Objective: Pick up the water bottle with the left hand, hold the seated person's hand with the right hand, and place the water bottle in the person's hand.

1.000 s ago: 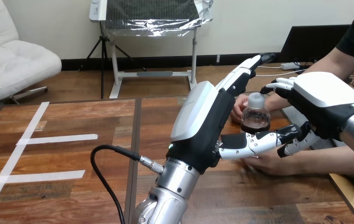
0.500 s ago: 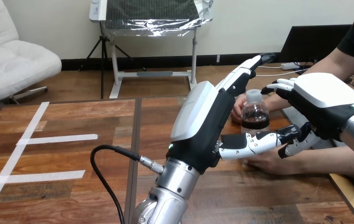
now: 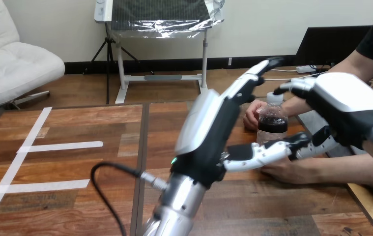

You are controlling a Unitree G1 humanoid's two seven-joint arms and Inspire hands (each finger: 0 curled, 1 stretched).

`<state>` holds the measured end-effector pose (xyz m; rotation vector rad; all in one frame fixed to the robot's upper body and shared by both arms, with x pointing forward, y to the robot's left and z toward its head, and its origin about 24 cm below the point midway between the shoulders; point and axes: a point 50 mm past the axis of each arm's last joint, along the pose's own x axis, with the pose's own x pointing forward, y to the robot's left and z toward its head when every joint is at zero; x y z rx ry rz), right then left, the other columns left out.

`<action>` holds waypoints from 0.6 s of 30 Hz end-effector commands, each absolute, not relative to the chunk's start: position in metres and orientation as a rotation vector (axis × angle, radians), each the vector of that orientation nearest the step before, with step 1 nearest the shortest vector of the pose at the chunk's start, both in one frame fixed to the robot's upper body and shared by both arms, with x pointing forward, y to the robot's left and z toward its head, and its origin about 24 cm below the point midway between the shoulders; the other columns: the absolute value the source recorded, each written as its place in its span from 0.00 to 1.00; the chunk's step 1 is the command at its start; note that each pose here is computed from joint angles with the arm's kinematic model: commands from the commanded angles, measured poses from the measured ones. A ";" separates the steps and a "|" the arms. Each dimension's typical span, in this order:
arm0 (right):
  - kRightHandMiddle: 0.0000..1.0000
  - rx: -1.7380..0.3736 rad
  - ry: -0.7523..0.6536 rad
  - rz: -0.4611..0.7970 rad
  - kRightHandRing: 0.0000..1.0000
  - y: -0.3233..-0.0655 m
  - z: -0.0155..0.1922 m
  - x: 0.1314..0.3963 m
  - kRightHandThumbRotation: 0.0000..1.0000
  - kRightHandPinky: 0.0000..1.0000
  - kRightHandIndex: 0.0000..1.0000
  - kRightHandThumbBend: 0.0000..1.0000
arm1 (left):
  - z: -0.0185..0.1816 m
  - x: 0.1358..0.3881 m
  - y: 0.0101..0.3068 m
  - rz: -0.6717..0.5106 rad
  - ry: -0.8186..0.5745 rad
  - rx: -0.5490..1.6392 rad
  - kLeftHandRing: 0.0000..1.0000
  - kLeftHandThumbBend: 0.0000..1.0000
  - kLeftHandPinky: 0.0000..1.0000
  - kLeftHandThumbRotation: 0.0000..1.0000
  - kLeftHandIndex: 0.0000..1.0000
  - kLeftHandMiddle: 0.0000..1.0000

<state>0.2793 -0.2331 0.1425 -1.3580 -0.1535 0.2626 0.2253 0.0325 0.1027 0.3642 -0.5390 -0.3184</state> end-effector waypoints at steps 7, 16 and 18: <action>0.87 -1.038 -0.388 0.072 0.84 -0.216 0.150 0.256 0.00 0.75 0.80 0.63 | 0.108 0.209 0.052 -0.178 -0.589 0.199 0.85 0.58 0.77 0.51 0.86 0.88; 0.80 -0.785 -0.479 -0.041 0.77 -0.199 0.132 0.240 0.00 0.67 0.75 0.45 | 0.094 0.193 0.066 -0.107 -0.542 0.098 0.83 0.54 0.76 0.52 0.85 0.85; 0.79 -0.733 -0.489 -0.052 0.77 -0.196 0.129 0.237 0.00 0.66 0.74 0.42 | 0.093 0.191 0.068 -0.093 -0.538 0.089 0.82 0.53 0.75 0.52 0.85 0.85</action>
